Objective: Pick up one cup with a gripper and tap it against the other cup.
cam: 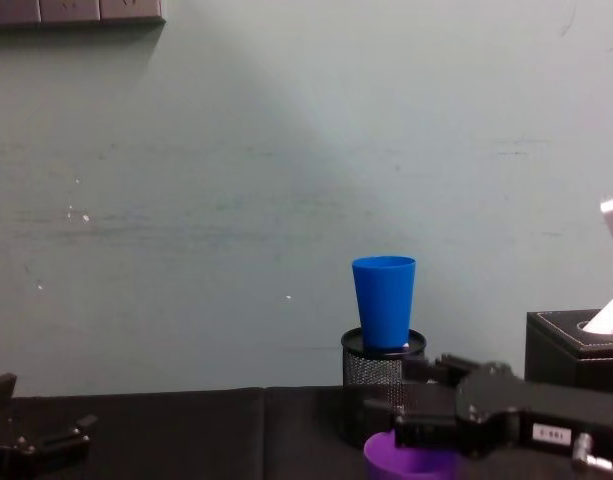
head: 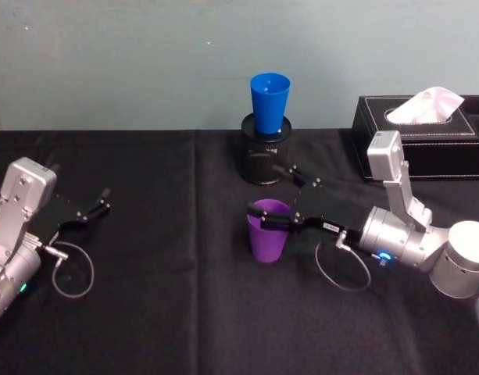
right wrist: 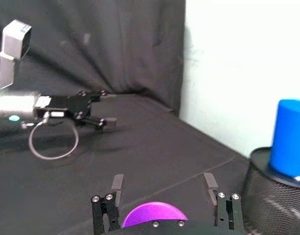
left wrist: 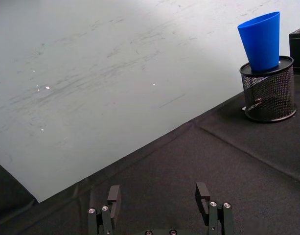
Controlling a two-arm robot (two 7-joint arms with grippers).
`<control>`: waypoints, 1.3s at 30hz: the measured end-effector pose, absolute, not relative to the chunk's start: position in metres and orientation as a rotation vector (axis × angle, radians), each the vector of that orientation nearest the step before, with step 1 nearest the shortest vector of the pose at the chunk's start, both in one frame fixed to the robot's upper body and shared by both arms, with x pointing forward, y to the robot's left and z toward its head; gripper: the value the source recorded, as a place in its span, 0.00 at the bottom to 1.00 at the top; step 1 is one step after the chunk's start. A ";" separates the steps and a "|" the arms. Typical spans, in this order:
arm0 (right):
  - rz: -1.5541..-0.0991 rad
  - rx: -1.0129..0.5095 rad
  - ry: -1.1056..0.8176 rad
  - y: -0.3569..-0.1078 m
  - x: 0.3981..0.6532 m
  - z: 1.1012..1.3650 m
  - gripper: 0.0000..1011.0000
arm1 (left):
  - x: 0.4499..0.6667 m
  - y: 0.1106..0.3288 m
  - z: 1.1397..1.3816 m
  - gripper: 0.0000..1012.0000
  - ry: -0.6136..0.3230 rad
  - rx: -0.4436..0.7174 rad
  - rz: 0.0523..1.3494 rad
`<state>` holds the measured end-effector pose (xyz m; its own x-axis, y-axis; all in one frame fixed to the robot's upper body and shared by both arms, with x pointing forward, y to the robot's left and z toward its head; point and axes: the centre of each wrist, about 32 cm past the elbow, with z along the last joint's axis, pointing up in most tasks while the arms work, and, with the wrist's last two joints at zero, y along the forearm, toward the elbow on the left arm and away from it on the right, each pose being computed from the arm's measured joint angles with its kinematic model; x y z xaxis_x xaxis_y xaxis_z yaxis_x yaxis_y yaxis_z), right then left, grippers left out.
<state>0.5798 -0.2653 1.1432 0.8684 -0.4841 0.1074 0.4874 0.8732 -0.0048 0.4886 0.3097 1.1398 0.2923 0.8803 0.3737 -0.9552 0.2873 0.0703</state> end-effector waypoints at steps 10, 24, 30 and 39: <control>-0.635 -0.021 -0.147 -0.262 0.572 1.170 0.99 | 0.489 0.310 1.140 0.99 -0.285 0.304 1.248; -1.114 -0.099 -0.055 -0.244 0.547 1.179 0.99 | 0.489 0.310 1.140 0.99 -0.285 0.304 1.248; -1.165 -0.101 -0.013 -0.243 0.545 1.168 0.99 | 0.489 0.310 1.140 0.99 -0.285 0.304 1.248; -1.200 -0.115 0.020 -0.245 0.543 1.161 0.99 | 0.489 0.310 1.140 0.99 -0.285 0.304 1.248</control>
